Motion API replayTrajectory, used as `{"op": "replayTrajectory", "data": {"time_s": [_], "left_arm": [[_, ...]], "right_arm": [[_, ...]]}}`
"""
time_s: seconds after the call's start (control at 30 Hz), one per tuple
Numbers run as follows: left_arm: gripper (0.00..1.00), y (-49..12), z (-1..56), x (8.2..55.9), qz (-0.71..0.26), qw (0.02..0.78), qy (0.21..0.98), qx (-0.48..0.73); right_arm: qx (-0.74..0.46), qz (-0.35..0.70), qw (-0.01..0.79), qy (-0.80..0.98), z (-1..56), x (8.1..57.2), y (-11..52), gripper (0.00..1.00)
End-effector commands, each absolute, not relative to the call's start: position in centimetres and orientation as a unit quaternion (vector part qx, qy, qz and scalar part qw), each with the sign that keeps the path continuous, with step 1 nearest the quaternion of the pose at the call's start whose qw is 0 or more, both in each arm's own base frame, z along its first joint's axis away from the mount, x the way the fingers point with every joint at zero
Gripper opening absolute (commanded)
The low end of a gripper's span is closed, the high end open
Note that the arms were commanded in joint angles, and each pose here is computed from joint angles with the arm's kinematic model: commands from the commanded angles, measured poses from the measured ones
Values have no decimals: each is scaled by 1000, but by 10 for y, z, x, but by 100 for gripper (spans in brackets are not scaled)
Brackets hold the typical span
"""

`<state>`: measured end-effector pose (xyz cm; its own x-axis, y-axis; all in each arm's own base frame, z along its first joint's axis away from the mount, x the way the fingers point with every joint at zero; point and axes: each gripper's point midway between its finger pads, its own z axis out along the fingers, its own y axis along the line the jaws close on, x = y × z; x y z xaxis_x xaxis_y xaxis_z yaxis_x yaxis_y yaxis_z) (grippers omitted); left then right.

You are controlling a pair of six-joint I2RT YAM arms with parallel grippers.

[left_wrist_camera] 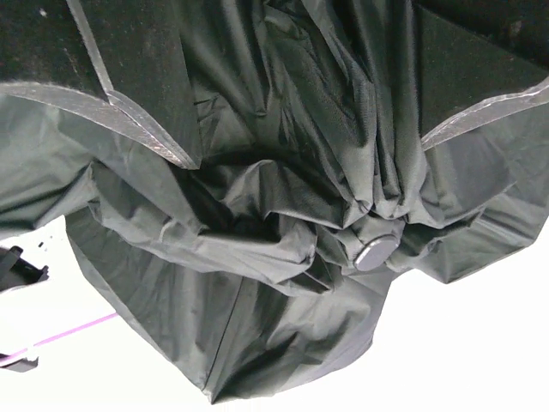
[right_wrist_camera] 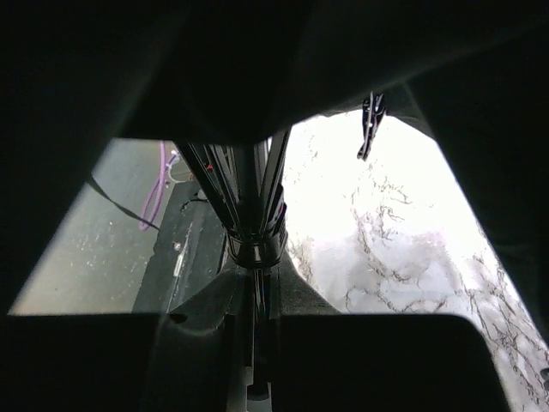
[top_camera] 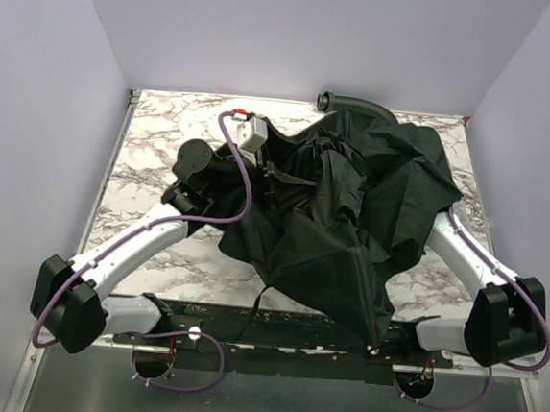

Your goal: Put away the umbrella

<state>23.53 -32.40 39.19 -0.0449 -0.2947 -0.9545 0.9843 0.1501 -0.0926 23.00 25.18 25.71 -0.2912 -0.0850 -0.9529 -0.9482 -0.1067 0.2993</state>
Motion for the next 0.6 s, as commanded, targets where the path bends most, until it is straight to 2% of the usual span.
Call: {"op": "replayTrajectory", "data": {"time_s": [0.0, 0.3, 0.57], "left_arm": [[87, -309, 424, 220, -526, 600, 465, 384], [98, -278, 466, 213, -495, 637, 467, 362], [99, -227, 472, 198, -451, 660, 513, 312]], "right_arm": [[-472, 599, 366, 534, 263, 225, 252, 0], [-475, 597, 370, 530, 262, 225, 252, 0], [-479, 597, 370, 527, 265, 223, 251, 0]]}}
